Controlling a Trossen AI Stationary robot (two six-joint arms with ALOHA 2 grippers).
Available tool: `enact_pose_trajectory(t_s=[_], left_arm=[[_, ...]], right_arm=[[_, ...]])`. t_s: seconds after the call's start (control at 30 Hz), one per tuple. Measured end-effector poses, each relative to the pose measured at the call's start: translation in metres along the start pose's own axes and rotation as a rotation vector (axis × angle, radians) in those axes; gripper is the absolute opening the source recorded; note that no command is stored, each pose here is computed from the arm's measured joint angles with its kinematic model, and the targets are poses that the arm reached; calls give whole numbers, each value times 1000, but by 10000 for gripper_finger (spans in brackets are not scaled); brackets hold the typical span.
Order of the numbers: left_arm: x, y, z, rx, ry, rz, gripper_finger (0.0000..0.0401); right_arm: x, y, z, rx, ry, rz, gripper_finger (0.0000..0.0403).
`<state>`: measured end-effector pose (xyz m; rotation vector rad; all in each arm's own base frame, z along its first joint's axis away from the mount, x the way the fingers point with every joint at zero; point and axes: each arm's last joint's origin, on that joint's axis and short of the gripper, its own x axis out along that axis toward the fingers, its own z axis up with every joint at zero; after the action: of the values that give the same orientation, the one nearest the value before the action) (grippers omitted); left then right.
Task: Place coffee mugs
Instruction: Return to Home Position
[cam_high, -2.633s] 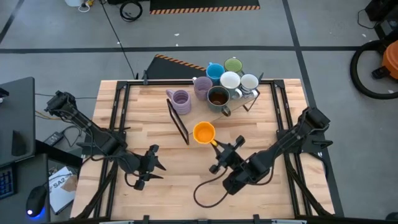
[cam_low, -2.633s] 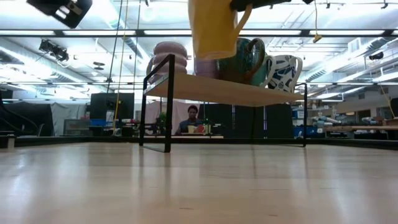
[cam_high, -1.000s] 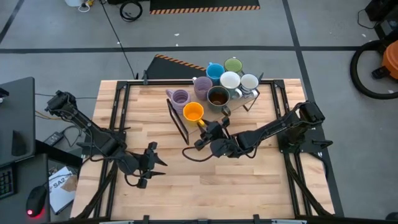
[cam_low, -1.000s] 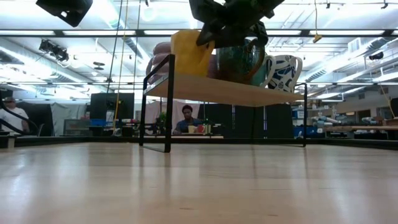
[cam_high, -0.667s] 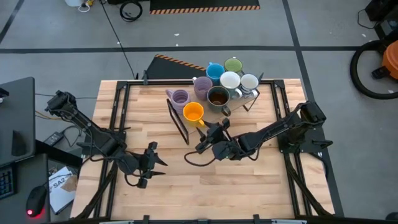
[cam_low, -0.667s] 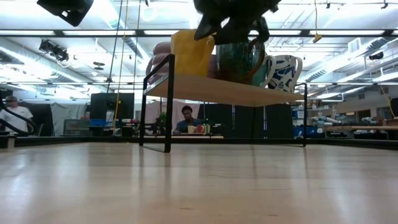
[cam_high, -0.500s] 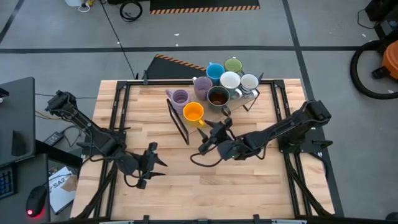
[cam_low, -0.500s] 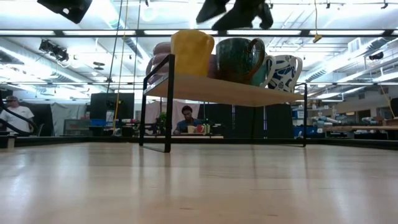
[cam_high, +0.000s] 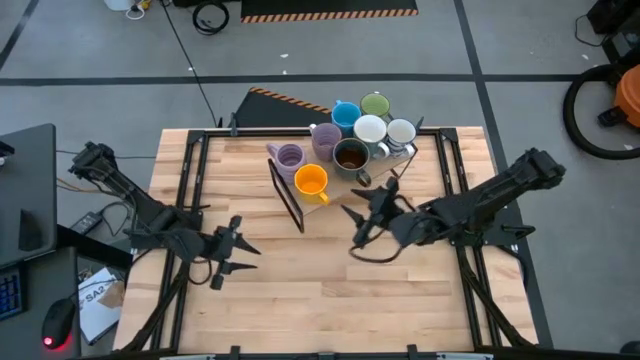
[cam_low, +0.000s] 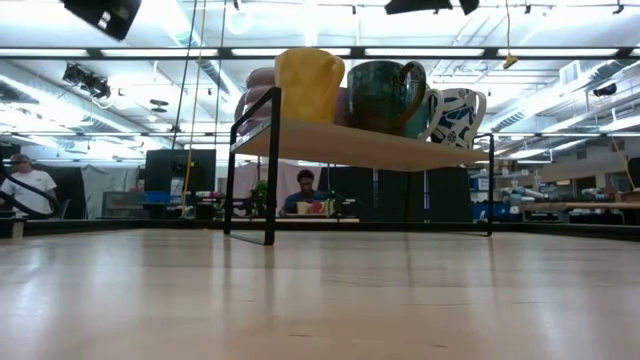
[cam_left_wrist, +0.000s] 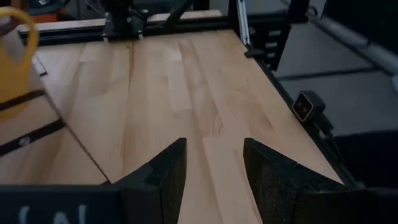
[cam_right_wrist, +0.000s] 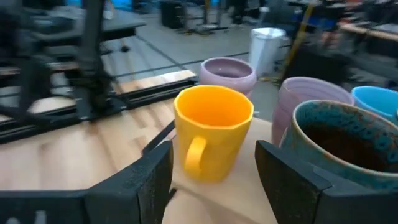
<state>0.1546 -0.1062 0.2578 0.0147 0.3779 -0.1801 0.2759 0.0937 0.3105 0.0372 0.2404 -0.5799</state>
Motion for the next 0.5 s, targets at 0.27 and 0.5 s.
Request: enact_pose_trajectory(t_s=[0.27, 0.5], left_arm=[[-19, 13, -17, -66, -81, -11, 166], [-30, 22, -31, -113, -154, -21, 166]], right_arm=[[-33, -49, -20, 72, -38, 165, 233], [-52, -90, -59, 189, -170, 205, 227]])
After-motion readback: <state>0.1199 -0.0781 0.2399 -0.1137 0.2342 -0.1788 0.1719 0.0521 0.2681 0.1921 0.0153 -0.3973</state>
